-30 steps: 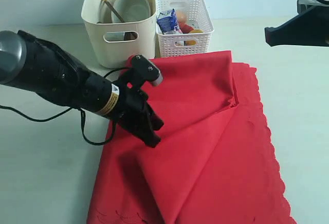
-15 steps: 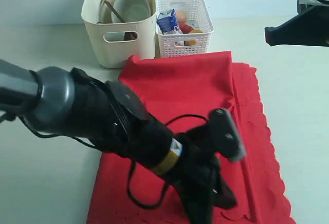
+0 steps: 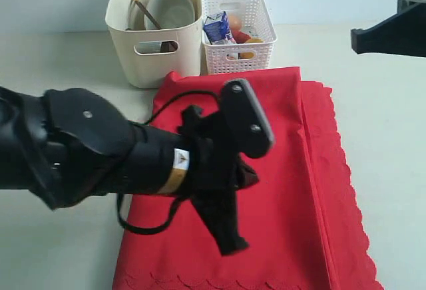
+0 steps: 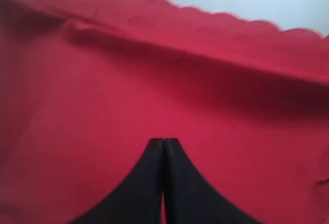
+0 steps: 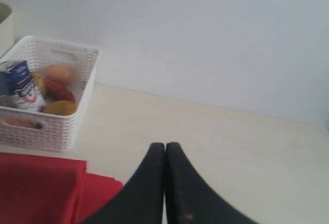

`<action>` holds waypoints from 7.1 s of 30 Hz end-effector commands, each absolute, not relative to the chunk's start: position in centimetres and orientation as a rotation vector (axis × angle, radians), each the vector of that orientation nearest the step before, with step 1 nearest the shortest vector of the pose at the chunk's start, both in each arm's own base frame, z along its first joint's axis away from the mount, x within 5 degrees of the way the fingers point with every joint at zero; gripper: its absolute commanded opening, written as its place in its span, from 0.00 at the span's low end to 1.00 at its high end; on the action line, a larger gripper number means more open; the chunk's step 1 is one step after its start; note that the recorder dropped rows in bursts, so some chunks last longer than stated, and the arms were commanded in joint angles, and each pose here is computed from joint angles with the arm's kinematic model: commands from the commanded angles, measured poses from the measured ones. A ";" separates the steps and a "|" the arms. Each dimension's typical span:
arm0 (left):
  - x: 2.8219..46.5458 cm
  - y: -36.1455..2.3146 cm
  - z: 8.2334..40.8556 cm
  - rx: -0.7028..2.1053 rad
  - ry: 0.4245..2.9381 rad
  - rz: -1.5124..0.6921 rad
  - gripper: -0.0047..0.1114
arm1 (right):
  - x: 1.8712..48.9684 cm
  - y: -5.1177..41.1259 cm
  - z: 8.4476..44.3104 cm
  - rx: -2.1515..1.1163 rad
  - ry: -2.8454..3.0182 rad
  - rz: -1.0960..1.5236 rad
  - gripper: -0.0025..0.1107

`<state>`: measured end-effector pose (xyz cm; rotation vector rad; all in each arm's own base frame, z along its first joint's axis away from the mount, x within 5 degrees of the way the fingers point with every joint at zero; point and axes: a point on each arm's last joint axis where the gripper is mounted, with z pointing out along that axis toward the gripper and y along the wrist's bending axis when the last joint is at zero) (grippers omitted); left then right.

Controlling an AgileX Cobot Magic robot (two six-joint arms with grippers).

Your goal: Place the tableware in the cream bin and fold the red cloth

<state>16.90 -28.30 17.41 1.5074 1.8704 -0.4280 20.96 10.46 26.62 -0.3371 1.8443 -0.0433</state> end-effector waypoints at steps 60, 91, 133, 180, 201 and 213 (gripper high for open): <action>11.6 -8.3 19.9 0.563 2.007 -0.124 0.05 | 26.5 20.9 16.9 -0.850 2.342 0.187 0.02; 11.4 -8.6 19.8 0.604 2.011 -0.157 0.05 | 30.8 6.5 16.2 -0.352 2.669 -0.379 0.02; 11.3 -8.9 19.8 0.631 2.010 -0.185 0.05 | 43.9 7.3 8.5 -0.374 2.551 -0.197 0.02; 11.4 -8.4 20.0 0.566 2.009 -0.165 0.05 | 47.2 4.6 23.1 -0.057 2.359 -0.087 0.02; 6.5 -4.6 23.3 0.541 1.556 -0.492 0.05 | 38.0 4.7 25.6 0.156 2.073 0.242 0.02; 6.4 -4.5 23.4 0.535 1.544 -0.498 0.05 | 38.0 4.7 25.6 0.156 2.073 0.242 0.02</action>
